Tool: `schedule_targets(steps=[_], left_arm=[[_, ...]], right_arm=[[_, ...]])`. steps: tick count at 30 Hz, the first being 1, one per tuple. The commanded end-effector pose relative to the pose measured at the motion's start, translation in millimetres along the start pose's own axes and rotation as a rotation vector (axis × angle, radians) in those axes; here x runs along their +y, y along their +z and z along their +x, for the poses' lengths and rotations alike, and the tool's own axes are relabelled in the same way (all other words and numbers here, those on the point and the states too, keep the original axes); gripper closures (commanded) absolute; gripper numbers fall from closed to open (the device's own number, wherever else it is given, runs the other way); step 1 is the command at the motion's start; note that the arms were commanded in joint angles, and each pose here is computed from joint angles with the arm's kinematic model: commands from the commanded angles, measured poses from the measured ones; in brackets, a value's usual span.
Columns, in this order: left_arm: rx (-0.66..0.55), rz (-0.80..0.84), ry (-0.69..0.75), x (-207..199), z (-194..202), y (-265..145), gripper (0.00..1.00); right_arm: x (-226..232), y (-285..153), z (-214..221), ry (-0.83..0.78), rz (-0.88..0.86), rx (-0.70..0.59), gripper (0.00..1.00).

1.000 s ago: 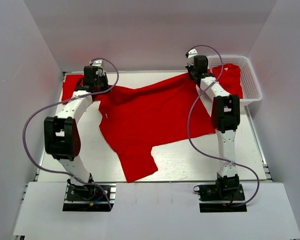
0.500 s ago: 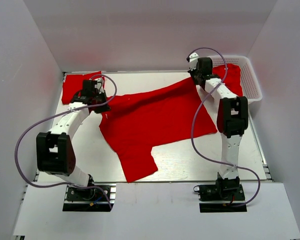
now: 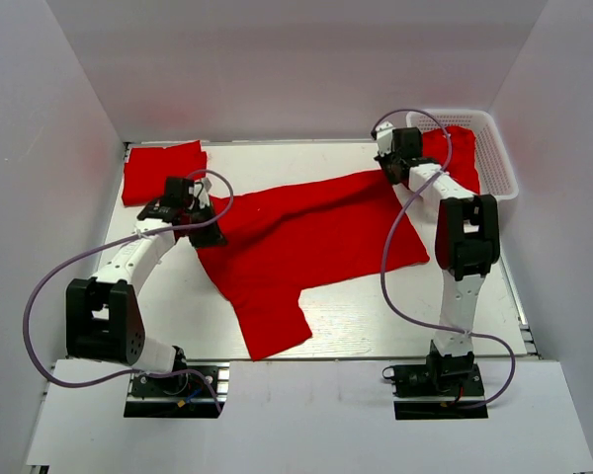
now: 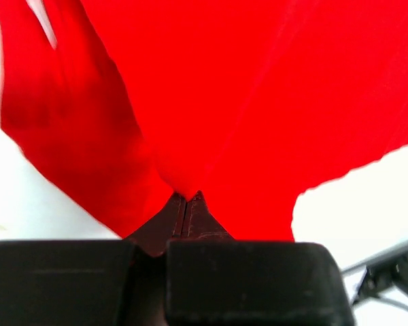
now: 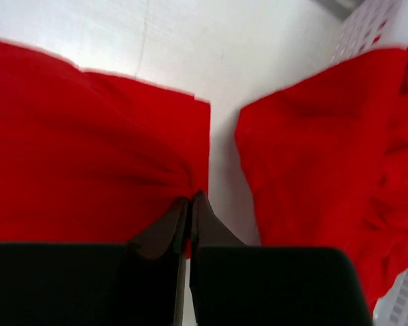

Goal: Fold and stack the t-shirts
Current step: Fold the flattened tshirt in 1/3 of the way

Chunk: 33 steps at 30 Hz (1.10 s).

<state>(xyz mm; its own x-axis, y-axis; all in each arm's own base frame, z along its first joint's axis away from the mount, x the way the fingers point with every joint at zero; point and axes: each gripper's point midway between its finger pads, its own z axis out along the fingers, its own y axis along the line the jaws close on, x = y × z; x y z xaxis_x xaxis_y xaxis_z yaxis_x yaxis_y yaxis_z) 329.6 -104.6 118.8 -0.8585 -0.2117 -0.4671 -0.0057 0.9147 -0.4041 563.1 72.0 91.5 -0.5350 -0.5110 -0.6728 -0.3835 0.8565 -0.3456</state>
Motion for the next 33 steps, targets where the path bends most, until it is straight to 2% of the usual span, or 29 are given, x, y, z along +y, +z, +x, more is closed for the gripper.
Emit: schedule_targets(steps=[1,11,12,13,15,16,17,20,25,28,32,33], left_arm=[[0.063,0.064,-0.02,-10.7,27.3,-10.7,1.0],[0.261,0.039,-0.051,0.8,89.2,7.2,1.0],[0.295,0.014,-0.063,6.0,96.6,8.4,0.97],[0.317,-0.007,-0.071,10.2,101.6,8.7,0.9],[0.325,-0.035,-0.061,11.8,96.2,4.8,0.67],[0.314,-0.029,-0.047,9.0,89.6,2.5,0.29],[0.307,-0.052,-0.043,11.9,86.7,1.4,0.02],[0.272,-0.083,-0.021,11.2,70.5,-7.5,0.0],[0.166,-0.078,0.029,-2.7,25.5,-18.9,0.0],[0.073,-0.07,0.053,-12.0,-8.5,-19.6,0.0],[-0.049,-0.002,0.077,-28.2,-50.4,-1.5,0.0],[-0.017,0.009,0.071,-26.6,-46.8,13.5,0.0]], right_arm=[[-13.8,-25.2,-3.0,-0.013,0.03,-0.009,1.0],[-2.2,-22.7,33.9,0.002,0.02,0.067,0.99],[-1.0,-22.7,35.3,0.0,0.018,0.071,0.83],[-0.8,-23.3,38.3,-0.001,0.018,0.078,0.78],[1.5,-24.6,41.3,-0.004,0.009,0.081,0.67],[1.2,-27.5,39.1,-0.009,0.006,0.073,0.5],[2.6,-30.0,36.3,-0.014,-0.003,0.064,0.39],[2.0,-35.3,29.5,-0.017,-0.005,0.049,0.1],[2.8,-46.6,10.1,-0.01,-0.036,0.009,0.1],[22.8,-55.6,-10.2,0.013,-0.156,-0.059,0.1],[47.3,-63.9,-35.3,0.105,-0.308,-0.126,0.1],[52.1,-63.3,-38.6,0.138,-0.33,-0.129,0.1]])
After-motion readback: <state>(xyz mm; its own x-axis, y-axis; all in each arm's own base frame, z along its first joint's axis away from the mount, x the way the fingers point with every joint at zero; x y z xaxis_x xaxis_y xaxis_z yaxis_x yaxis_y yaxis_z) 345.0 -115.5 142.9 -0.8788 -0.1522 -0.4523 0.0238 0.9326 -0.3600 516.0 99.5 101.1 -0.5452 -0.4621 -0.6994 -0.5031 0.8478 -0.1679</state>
